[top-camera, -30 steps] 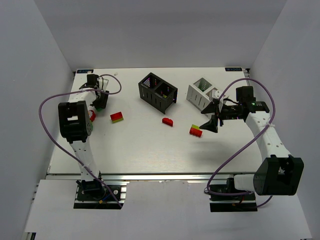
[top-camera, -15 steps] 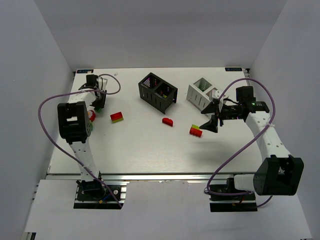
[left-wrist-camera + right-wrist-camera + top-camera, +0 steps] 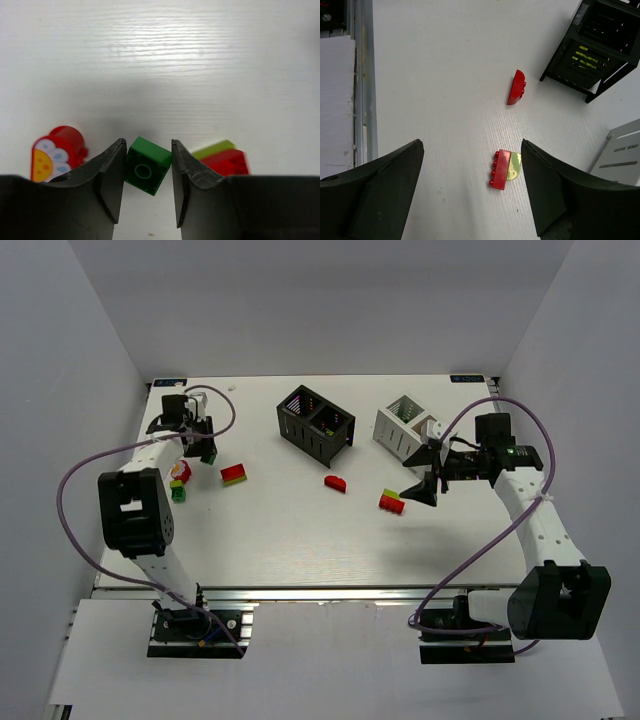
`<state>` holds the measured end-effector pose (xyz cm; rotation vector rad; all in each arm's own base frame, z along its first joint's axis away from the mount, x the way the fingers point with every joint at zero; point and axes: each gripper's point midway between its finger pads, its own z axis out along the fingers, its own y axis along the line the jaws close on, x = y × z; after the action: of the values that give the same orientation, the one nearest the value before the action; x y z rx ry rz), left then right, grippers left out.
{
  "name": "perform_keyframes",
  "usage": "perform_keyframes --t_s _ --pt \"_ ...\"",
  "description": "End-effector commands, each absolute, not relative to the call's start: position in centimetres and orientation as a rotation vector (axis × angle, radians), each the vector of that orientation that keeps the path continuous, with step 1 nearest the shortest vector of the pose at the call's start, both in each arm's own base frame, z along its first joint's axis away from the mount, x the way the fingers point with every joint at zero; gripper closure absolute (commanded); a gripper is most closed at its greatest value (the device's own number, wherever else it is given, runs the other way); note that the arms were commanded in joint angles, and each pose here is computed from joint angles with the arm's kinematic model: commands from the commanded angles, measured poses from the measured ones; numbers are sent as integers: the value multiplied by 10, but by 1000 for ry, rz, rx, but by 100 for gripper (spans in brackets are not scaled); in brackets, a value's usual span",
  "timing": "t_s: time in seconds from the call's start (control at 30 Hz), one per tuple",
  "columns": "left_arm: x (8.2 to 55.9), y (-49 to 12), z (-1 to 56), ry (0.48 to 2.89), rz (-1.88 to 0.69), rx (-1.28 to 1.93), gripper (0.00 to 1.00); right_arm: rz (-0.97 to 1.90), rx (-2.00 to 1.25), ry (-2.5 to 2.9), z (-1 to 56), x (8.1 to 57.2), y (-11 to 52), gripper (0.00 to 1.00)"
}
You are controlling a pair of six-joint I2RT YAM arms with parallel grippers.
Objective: Sort the legos into containers by color
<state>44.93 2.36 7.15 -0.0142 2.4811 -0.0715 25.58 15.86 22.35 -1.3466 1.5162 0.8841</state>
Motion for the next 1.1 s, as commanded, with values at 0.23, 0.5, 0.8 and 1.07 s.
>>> perform_keyframes --t_s 0.23,0.5,0.8,1.07 --pt "434 -83 195 2074 -543 -63 87 881 -1305 1481 252 248 162 21" --pt "413 -205 257 1878 -844 25 87 708 -1078 1579 280 286 146 49" --pt "410 -328 290 1799 -1062 166 87 555 -744 1682 313 326 107 100" --pt "441 -412 283 1785 -1171 202 87 544 -680 1677 324 335 99 100"
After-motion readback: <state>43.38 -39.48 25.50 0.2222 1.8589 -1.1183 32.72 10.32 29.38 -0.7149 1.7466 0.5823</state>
